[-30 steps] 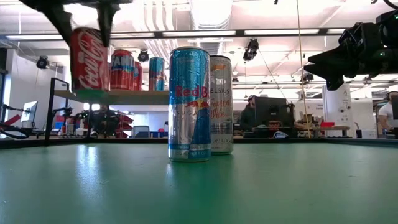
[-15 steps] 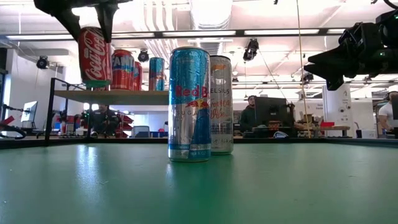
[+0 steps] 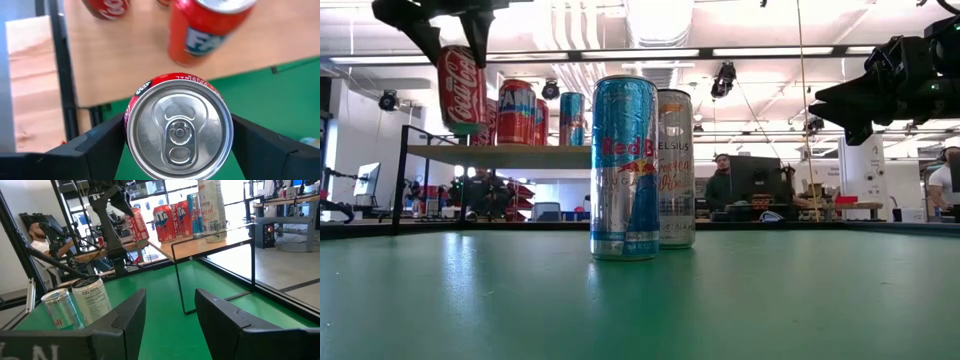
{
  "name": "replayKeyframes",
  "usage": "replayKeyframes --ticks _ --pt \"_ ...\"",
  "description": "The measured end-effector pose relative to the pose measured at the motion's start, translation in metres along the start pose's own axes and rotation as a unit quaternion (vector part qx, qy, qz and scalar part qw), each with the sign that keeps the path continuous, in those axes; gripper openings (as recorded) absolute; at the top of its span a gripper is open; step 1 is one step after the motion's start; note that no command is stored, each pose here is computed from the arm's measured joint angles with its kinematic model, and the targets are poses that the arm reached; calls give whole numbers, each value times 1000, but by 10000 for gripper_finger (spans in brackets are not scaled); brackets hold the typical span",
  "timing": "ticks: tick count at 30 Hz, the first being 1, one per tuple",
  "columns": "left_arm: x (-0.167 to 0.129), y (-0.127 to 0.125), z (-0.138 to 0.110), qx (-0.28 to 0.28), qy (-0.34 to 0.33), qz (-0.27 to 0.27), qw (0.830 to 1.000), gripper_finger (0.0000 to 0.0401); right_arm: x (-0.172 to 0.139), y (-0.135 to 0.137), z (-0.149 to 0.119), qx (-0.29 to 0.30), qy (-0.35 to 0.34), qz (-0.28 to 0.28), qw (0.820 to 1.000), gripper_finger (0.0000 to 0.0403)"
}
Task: Place canned beverage on shelf
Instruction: Put the red white soda can aligned with the other red white soda can on the shelf
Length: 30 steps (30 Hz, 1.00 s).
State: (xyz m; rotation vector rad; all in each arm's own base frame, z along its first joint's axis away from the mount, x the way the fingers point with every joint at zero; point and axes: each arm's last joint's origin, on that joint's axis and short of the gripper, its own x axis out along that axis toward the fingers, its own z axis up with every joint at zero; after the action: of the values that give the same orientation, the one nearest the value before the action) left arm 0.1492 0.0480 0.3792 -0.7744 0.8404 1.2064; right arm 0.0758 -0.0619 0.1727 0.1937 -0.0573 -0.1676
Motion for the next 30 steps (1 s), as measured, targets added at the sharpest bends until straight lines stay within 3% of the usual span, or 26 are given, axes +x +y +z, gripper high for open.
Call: replayKeyframes --ticks 9,30 --pt "7 14 17 20 -5 33 999 304 0 0 0 0 0 0 1000 162" --pt "28 35 53 -8 -2 70 997 304 0 0 0 0 0 0 1000 162"
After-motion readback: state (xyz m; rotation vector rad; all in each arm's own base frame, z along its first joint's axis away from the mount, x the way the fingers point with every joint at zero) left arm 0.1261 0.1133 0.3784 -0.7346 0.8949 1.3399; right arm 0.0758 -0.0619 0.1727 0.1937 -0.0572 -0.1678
